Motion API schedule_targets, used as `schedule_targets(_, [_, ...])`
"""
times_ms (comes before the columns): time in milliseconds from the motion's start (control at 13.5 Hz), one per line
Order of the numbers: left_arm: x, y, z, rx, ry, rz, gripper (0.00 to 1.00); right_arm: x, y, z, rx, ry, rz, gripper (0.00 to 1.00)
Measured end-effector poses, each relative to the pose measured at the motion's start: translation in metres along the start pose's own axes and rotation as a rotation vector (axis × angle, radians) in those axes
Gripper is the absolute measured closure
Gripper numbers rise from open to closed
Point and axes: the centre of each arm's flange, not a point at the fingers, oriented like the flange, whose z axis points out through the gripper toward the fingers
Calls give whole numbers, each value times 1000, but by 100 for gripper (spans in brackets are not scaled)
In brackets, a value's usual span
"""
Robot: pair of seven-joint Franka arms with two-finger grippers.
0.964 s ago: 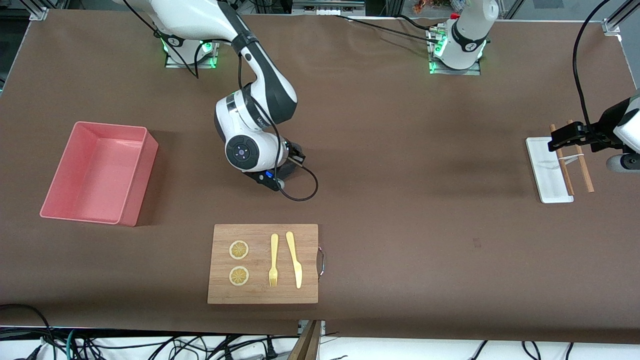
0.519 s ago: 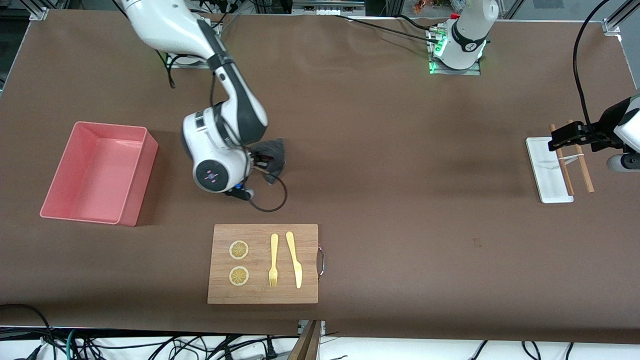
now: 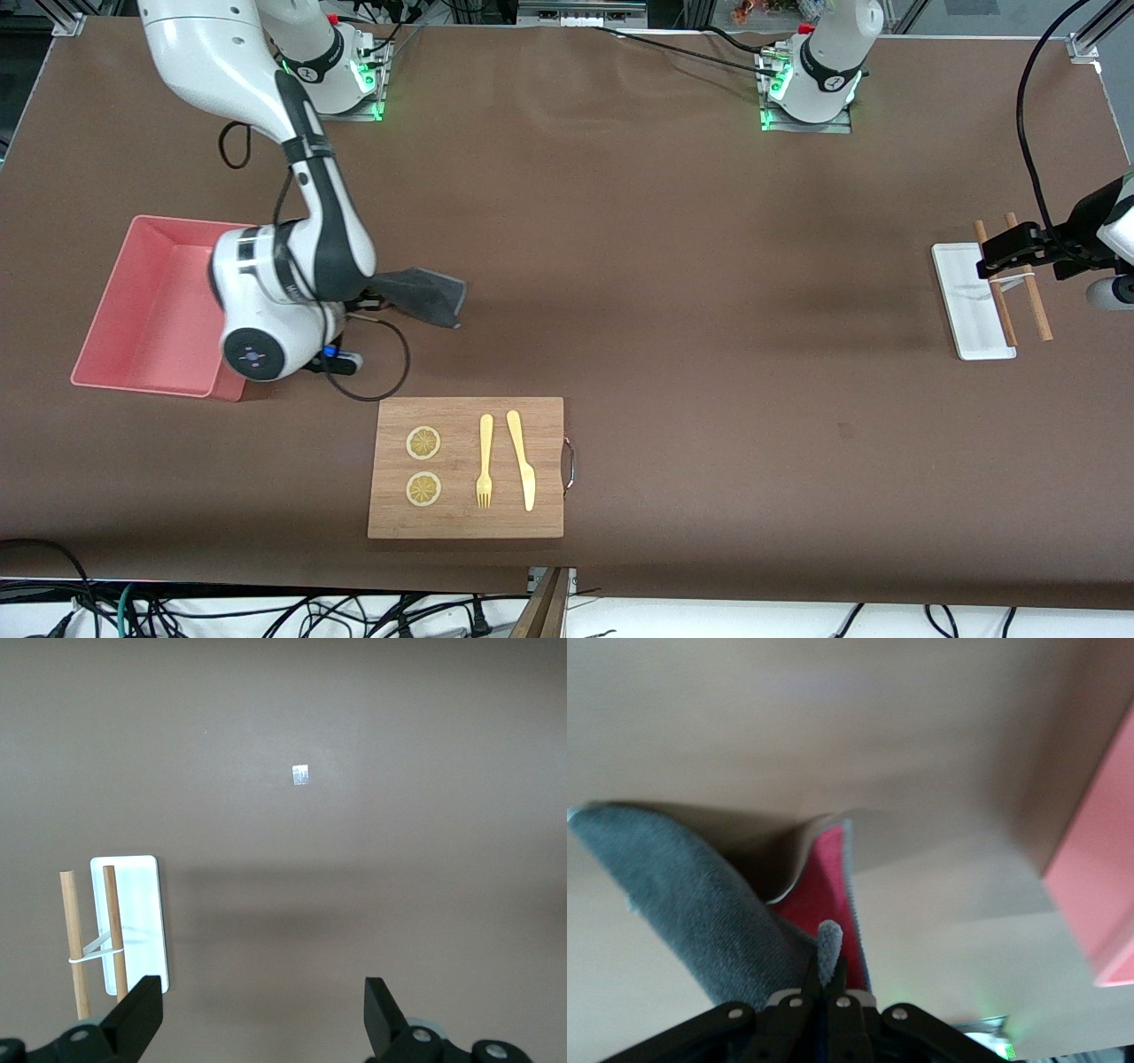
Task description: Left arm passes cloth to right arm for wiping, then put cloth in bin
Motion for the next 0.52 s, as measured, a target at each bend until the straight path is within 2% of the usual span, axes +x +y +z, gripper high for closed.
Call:
schedule_targets(223, [0, -1, 0, 0, 1, -2, 0, -23, 31, -44, 28, 16, -18, 98])
schedule_targets(371, [0, -1, -1, 0, 2, -2, 0, -60, 46, -88, 61, 37, -27, 98])
schedule_targets(519, [0, -1, -1, 0, 2, -2, 0, -101, 72, -127, 89, 28, -34, 98])
